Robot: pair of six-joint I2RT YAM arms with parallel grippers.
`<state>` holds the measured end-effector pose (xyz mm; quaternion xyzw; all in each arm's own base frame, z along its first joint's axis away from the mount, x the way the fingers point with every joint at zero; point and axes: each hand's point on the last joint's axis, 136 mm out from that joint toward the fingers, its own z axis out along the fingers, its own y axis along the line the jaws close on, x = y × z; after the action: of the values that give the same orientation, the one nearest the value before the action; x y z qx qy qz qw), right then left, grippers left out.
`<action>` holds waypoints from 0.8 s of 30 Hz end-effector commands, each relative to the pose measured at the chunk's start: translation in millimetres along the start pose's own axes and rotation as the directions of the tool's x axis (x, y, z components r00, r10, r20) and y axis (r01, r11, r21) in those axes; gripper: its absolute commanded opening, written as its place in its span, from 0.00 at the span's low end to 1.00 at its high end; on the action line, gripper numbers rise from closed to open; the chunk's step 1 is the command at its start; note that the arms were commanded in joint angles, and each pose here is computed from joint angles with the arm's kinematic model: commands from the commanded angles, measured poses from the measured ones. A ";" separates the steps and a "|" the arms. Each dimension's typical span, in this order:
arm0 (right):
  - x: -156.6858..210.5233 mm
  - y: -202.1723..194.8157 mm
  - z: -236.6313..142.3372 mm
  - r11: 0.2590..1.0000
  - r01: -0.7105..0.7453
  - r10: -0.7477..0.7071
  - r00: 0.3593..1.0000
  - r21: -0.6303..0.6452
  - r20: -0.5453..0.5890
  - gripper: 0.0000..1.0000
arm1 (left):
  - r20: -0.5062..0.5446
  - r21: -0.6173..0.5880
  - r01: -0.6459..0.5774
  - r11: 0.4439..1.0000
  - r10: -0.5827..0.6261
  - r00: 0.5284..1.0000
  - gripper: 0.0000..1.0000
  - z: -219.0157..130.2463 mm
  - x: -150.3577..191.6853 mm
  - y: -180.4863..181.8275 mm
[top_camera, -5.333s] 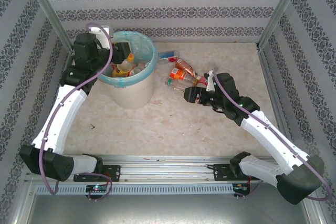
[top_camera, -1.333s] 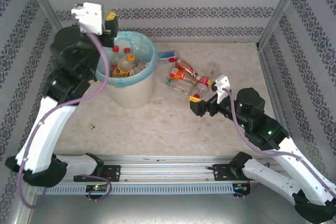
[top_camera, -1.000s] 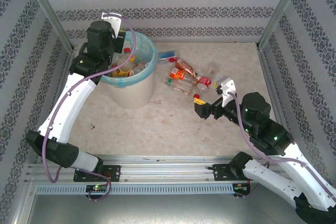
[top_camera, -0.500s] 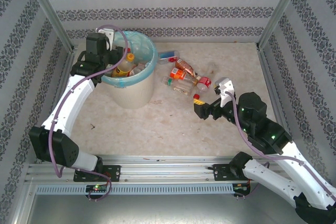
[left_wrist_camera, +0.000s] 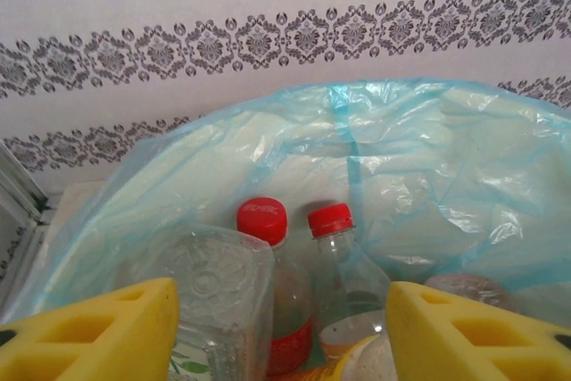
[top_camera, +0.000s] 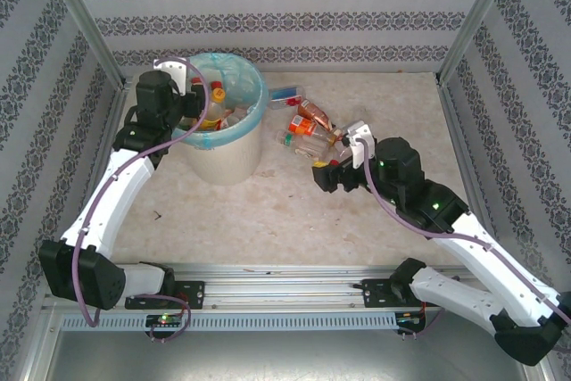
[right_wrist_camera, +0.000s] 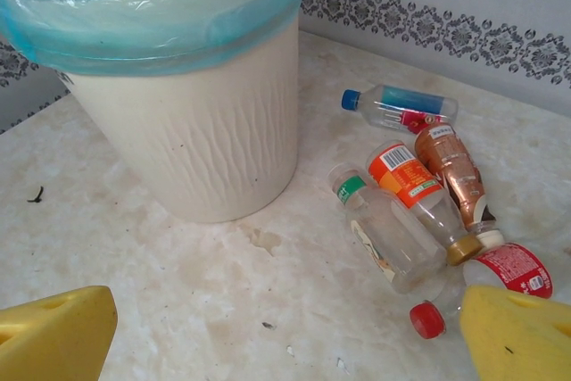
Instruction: Put the plastic bottles in the bin
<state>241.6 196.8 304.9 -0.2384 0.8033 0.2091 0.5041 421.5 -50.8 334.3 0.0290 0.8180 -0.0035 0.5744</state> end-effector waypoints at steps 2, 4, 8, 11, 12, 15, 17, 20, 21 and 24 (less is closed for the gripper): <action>-17.0 -9.6 15.1 0.996 -0.046 0.046 0.999 0.073 0.003 0.98 | 0.081 0.055 0.042 0.998 -0.046 0.996 0.56 -13.3 -13.1 -4.3; -8.0 -28.5 32.2 0.982 -0.073 0.086 0.994 0.172 -0.069 0.98 | 0.129 0.072 0.042 0.996 -0.051 0.990 0.54 -26.1 -20.5 -5.6; 12.1 -78.6 64.6 0.909 -0.213 0.283 0.946 0.357 -0.156 0.98 | 0.300 0.093 0.026 0.995 -0.053 0.952 0.53 -61.1 -44.5 -7.3; 28.3 -124.4 79.2 0.824 -0.339 0.430 0.896 0.453 -0.111 0.98 | 0.391 0.111 -0.024 0.994 -0.022 0.920 0.54 -85.3 -57.2 -17.5; 33.4 -139.0 81.7 0.795 -0.373 0.468 0.879 0.479 -0.090 0.98 | 0.410 0.125 -0.037 0.991 -0.017 0.912 0.55 -92.2 -60.1 -23.4; 45.9 -181.3 90.0 0.711 -0.466 0.566 0.824 0.526 -0.035 0.98 | 0.460 0.195 -0.101 0.976 0.000 0.888 0.56 -113.0 -64.9 -52.0; 52.9 -207.1 96.9 0.657 -0.514 0.623 0.782 0.551 -0.013 0.98 | 0.493 0.270 -0.169 0.948 0.014 0.870 0.57 -126.1 -64.0 -80.8; 61.2 -234.9 110.4 0.611 -0.551 0.677 0.736 0.568 -0.015 0.98 | 0.526 0.392 -0.262 0.882 0.019 0.851 0.57 -143.1 -56.2 -126.1; 67.2 -242.7 115.6 0.590 -0.562 0.701 0.713 0.579 -0.022 0.98 | 0.526 0.424 -0.281 0.861 0.018 0.850 0.57 -145.9 -52.8 -138.0; 82.7 -259.1 136.5 0.556 -0.595 0.758 0.649 0.581 -0.061 0.98 | 0.522 0.504 -0.362 0.784 0.057 0.851 0.57 -152.5 -36.9 -174.2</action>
<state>448.1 47.5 153.9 0.1887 0.9254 0.0888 0.3164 296.1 -193.2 413.3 0.2374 0.6341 -0.1787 0.7139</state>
